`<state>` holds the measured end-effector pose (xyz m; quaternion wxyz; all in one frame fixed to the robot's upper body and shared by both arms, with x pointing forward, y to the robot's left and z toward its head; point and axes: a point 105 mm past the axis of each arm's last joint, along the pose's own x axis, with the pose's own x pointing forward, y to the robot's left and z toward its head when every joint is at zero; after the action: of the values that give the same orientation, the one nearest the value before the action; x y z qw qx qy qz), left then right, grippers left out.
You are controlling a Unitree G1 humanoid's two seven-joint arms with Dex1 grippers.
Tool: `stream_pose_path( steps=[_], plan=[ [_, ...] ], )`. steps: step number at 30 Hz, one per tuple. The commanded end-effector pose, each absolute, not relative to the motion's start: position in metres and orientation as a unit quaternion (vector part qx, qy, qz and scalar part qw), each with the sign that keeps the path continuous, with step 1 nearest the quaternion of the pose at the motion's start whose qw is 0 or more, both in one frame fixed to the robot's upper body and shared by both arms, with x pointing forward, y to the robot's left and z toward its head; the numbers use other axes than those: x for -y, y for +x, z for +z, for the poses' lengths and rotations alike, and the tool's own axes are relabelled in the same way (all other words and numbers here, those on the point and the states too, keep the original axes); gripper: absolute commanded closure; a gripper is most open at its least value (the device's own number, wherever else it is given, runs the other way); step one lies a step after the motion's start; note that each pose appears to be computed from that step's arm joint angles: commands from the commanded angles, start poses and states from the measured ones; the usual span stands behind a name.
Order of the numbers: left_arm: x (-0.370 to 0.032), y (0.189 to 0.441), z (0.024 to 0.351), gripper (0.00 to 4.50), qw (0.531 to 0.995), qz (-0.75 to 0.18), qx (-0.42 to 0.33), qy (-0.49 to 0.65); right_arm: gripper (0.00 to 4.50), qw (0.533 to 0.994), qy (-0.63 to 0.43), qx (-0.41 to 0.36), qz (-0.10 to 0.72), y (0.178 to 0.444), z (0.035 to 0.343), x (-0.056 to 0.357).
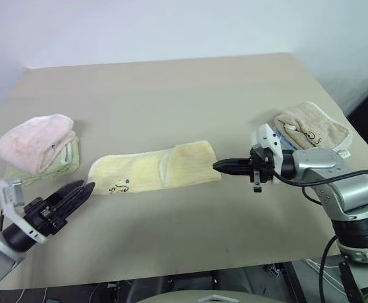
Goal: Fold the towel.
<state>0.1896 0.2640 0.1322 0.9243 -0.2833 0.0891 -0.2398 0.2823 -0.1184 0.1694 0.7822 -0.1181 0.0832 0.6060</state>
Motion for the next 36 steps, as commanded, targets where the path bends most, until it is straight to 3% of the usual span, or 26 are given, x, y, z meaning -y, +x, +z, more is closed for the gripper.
stream_pose_path(
  steps=[1, 5, 11, 21, 36],
  plan=[
    [-0.271, 0.174, 0.123, 0.02, 0.911, -0.217, -0.103, -0.335, 4.5, 0.78, -0.126, -0.059, 0.61, 0.283, 0.181, 0.119],
    [-0.277, 0.161, 0.102, 0.02, 0.891, -0.191, -0.125, -0.392, 4.5, 0.779, -0.124, -0.056, 0.612, 0.283, 0.181, 0.116],
    [-0.281, 0.163, 0.084, 0.02, 0.882, -0.165, -0.126, -0.423, 4.5, 0.778, -0.12, -0.054, 0.614, 0.28, 0.181, 0.111],
    [-0.243, 0.203, 0.086, 0.02, 0.872, -0.188, -0.132, -0.432, 4.5, 0.781, -0.11, -0.051, 0.612, 0.278, 0.179, 0.105],
    [-0.223, 0.252, 0.106, 0.02, 0.875, -0.105, -0.148, -0.45, 4.5, 0.79, -0.098, -0.046, 0.603, 0.28, 0.176, 0.101]
  ],
)
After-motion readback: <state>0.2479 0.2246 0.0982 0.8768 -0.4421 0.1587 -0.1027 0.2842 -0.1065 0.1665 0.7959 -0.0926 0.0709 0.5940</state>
